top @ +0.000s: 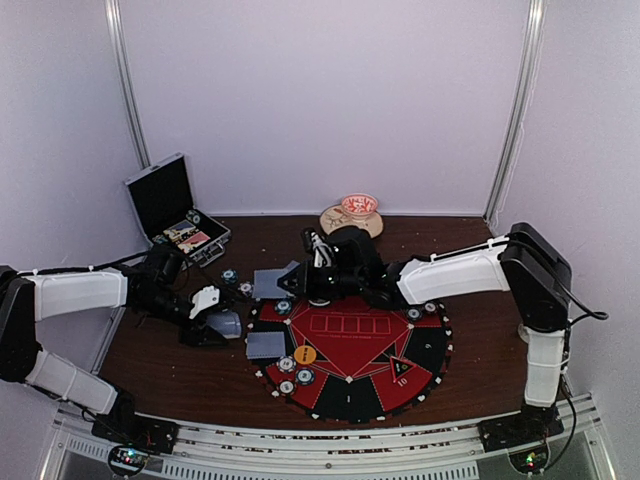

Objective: Distribute texas hold em gaming equipment
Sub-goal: Pick up the poker card from the face-down deck piles, then distribute the poker card in the dealer area.

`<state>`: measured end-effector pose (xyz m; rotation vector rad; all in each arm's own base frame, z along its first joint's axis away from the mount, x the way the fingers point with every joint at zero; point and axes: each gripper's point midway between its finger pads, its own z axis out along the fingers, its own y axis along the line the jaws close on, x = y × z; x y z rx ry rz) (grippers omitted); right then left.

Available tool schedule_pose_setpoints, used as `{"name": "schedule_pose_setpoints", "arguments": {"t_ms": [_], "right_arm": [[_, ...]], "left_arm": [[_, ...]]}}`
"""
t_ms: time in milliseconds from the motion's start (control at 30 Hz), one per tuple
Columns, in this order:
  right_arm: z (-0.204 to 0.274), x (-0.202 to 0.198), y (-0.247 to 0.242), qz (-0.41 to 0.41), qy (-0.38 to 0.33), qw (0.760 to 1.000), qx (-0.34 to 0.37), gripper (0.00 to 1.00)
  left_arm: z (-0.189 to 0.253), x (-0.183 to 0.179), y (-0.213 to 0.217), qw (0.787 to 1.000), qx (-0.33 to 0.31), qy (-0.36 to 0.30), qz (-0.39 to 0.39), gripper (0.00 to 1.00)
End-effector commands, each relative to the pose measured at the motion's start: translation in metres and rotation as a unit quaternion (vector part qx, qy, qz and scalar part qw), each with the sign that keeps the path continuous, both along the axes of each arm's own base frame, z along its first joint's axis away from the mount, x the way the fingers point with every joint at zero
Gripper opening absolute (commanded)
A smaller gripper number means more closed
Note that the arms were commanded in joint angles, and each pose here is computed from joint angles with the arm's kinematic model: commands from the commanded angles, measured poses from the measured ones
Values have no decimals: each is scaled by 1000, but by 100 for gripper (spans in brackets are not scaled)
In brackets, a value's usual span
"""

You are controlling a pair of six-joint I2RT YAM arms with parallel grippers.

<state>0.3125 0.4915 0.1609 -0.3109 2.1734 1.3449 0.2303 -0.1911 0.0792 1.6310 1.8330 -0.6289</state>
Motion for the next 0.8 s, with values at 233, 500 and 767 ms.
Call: {"name": "schedule_pose_setpoints", "arguments": {"t_ms": [233, 500, 767], "right_arm": [[-31, 91, -19, -106, 24, 994, 22, 0], [-53, 129, -40, -158, 41, 986, 38, 0], [-68, 148, -49, -180, 51, 981, 41, 0]], "left_arm": [[4, 2, -2, 1000, -10, -9, -6, 52], [4, 2, -2, 1000, -9, -11, -7, 52], [4, 2, -2, 1000, -10, -10, -7, 52]]}}
